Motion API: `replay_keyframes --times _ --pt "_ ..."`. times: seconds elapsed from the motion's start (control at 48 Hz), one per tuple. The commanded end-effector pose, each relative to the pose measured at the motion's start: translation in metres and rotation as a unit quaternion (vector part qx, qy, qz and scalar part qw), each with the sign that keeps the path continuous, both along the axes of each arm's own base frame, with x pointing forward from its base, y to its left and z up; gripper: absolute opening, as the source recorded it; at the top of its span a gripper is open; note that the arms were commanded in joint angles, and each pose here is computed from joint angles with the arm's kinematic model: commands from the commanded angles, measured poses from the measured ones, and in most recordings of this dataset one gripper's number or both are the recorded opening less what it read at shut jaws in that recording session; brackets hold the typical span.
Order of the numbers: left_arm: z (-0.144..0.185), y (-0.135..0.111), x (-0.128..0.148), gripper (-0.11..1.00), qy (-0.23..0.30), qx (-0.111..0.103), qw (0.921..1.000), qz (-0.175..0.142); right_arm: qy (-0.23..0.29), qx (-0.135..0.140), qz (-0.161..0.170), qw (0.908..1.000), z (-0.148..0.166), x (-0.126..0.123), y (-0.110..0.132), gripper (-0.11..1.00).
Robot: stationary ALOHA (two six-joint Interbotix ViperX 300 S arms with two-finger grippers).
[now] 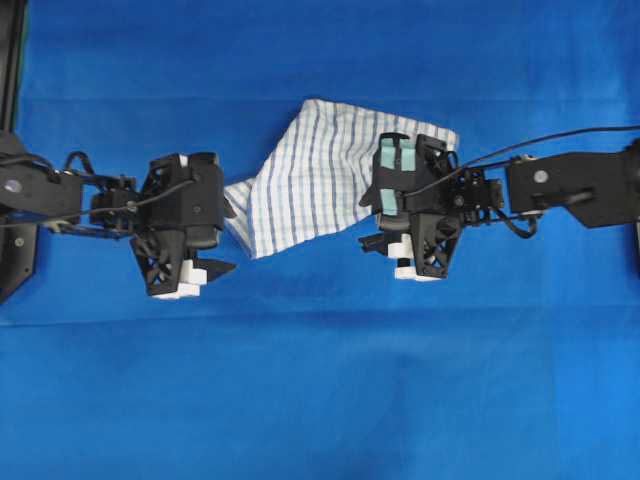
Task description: Lift the towel with both arms.
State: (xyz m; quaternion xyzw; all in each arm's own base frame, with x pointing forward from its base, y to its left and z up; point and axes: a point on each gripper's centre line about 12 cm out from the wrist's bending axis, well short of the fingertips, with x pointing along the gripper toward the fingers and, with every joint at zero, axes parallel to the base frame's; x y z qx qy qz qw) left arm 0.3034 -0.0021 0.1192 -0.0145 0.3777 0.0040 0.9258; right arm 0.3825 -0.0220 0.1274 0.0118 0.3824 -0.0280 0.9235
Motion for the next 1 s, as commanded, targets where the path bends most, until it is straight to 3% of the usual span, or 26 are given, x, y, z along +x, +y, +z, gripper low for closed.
replay_keyframes --times 0.0,0.292,0.563,0.626,0.709,0.771,0.897,0.98 --pt "-0.006 -0.001 0.006 0.85 -0.01 0.001 0.9999 -0.002 -0.016 0.001 -0.003 0.9999 -0.001 0.005 -0.005 0.63" --pt "-0.027 0.002 0.015 0.85 -0.017 0.001 0.9998 0.004 0.001 0.001 -0.014 0.9999 -0.027 0.006 -0.019 0.63" --pt "-0.031 0.007 0.015 0.81 -0.011 0.002 0.9999 0.012 0.001 0.001 -0.013 0.9999 -0.027 0.006 -0.019 0.63" --pt "-0.031 0.008 0.015 0.75 -0.011 0.001 0.9998 0.015 0.001 0.001 -0.013 0.9999 -0.027 0.006 -0.019 0.62" --pt "-0.032 0.008 0.014 0.55 -0.007 0.001 0.9999 0.014 0.001 0.001 -0.013 0.9999 -0.027 0.006 -0.019 0.57" --pt "-0.032 0.01 0.014 0.36 -0.005 0.001 0.9998 0.017 0.004 0.0 -0.013 0.9999 -0.028 0.005 -0.019 0.43" --pt "-0.031 0.016 0.015 0.05 -0.005 0.001 0.9996 0.027 0.005 0.001 -0.015 0.9999 -0.028 0.005 -0.02 0.05" --pt "-0.03 0.021 0.014 0.02 -0.006 0.001 0.9994 0.034 0.008 0.0 -0.014 0.9999 -0.028 0.003 -0.019 0.01"
